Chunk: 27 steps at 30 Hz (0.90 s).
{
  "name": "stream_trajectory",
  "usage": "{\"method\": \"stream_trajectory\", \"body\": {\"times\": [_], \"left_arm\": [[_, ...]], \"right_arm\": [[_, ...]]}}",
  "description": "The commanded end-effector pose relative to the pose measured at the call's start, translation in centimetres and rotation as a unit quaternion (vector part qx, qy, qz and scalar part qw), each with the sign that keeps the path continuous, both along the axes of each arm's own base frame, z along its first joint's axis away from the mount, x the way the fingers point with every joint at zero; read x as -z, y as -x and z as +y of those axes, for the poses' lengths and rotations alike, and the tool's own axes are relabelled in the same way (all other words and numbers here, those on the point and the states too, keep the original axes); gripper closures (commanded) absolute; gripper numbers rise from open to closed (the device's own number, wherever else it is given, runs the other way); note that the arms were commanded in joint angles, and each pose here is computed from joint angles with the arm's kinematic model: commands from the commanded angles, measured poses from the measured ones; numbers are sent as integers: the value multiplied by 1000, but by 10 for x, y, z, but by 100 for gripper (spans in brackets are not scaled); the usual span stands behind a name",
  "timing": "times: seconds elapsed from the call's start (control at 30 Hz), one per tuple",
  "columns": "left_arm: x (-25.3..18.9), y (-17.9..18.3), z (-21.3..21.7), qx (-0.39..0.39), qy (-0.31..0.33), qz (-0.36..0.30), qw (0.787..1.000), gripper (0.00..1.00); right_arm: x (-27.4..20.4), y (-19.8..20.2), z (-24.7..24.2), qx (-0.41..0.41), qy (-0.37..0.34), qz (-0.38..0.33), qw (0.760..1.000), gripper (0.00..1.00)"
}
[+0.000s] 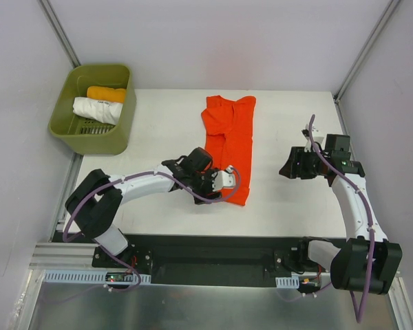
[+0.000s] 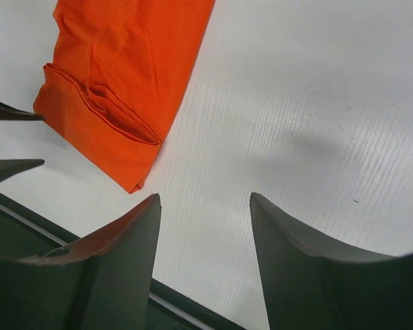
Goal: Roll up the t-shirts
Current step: Roll the T-shirt to the center of the board.
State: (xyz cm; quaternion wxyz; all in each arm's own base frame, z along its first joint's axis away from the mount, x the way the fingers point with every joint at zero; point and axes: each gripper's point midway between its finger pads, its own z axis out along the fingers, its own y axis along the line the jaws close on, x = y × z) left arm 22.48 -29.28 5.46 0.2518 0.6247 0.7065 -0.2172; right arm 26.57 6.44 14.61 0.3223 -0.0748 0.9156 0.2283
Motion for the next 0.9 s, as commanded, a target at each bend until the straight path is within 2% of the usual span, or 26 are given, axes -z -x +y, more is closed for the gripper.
{"method": "stream_trajectory", "body": {"times": [0.0,0.2,0.43,0.53,0.67,0.7,0.77,0.8,0.87], "left_arm": [[0,9,0,82,-2,-54,995,43],[13,0,3,128,-17,-106,986,40],[28,2,6,149,-32,-107,983,41],[39,3,8,158,-48,-104,981,45],[49,13,11,201,-70,-98,972,62],[51,17,12,209,-78,-90,971,73],[52,24,14,200,-95,-50,974,83],[51,28,14,194,-96,-32,976,100],[43,39,15,178,-96,8,979,100]], "right_arm": [[-1,-1,3,-6,-13,-7,1000,42],[1,2,3,-6,-15,-5,1000,42],[7,7,3,-8,-13,3,1000,41],[8,6,3,-8,-14,3,1000,41],[7,3,1,-13,-4,-10,1000,41],[6,3,0,-22,3,-19,1000,42],[6,3,0,-35,12,-25,999,42],[6,4,-2,-55,29,-38,997,42],[3,6,2,-90,42,-67,993,42]]}}
